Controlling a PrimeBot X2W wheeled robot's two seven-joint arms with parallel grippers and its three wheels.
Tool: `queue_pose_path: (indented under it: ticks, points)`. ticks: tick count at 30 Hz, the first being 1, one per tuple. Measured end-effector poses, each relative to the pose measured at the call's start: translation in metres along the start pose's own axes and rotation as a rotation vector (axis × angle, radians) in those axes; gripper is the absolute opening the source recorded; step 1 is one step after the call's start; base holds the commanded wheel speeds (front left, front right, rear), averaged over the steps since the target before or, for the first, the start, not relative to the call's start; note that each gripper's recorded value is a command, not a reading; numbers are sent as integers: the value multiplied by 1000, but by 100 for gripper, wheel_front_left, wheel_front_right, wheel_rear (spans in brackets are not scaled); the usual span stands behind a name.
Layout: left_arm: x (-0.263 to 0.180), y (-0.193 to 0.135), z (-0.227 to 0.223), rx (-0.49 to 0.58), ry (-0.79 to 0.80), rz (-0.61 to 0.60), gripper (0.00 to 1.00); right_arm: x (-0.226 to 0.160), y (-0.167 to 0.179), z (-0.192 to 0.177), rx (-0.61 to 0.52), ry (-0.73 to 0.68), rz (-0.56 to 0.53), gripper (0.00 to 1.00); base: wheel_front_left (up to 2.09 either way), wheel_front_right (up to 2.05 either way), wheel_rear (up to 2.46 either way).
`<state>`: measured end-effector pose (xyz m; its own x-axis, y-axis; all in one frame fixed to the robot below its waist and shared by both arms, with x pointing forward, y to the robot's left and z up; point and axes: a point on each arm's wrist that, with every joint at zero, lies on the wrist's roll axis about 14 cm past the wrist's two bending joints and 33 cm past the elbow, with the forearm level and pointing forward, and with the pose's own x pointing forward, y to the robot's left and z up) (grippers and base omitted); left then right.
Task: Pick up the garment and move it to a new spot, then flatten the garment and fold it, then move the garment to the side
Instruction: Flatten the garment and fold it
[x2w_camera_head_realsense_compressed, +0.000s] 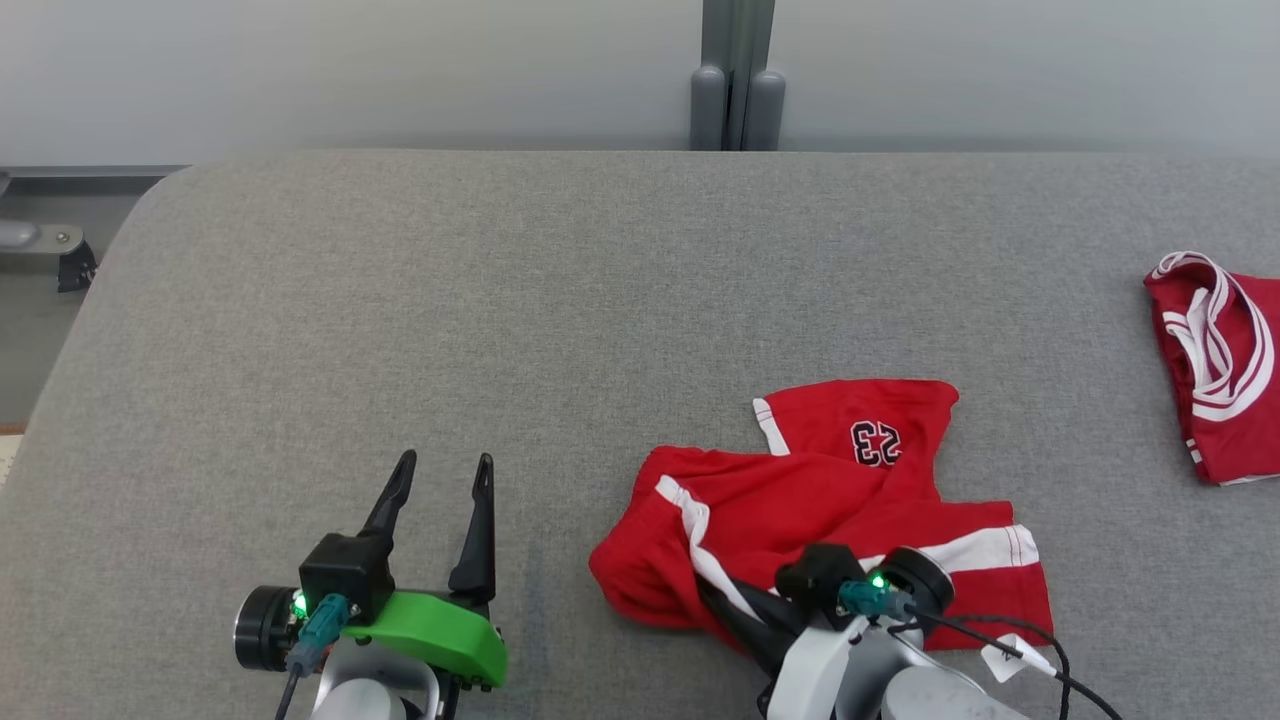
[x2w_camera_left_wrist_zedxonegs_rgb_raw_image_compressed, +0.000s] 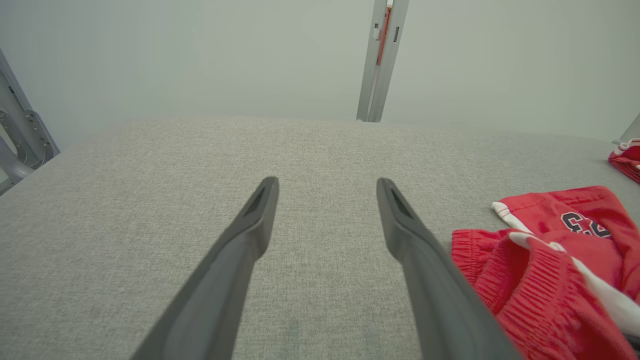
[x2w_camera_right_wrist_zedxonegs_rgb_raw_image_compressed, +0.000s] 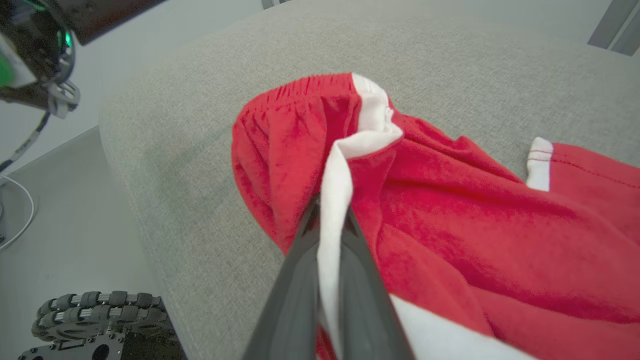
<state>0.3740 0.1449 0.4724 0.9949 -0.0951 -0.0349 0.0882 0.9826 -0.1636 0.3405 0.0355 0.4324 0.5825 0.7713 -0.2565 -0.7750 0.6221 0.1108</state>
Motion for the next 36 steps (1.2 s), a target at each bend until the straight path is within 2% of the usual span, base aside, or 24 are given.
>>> queue_pose_path:
  ticks: [7, 13, 14, 15, 16, 22, 27, 36]
  points:
    - [2, -3, -4, 2, 10, -15, 100, -6, 13, -28, -8, 78, 32, 0, 0, 0, 0]
    - [3, -3, -5, 4, 15, -14, 100, -1, 21, -27, -9, 45, 49, 2, 0, 0, 0]
    - [3, -2, -5, 4, 15, -13, 100, 0, 20, -24, -9, 33, 45, 26, 0, 0, 0]
    - [3, -2, -5, 5, 14, -13, 100, 1, 18, -22, -7, 24, 39, 80, 0, 0, 0]
    - [3, -2, -4, 5, 13, -13, 100, 1, 17, -21, -8, 17, 35, 100, 0, 0, 0]
    - [2, -7, -2, 9, 6, -29, 100, -1, 2, -8, 6, -40, -25, 100, 0, 0, 0]
    - [2, -15, -1, 9, 4, -54, 100, -11, -20, 4, 46, -104, -115, 100, 0, 0, 0]
    - [0, -32, 5, -3, -16, -104, 100, -56, -78, 43, 79, -292, -381, 100, 0, 0, 0]
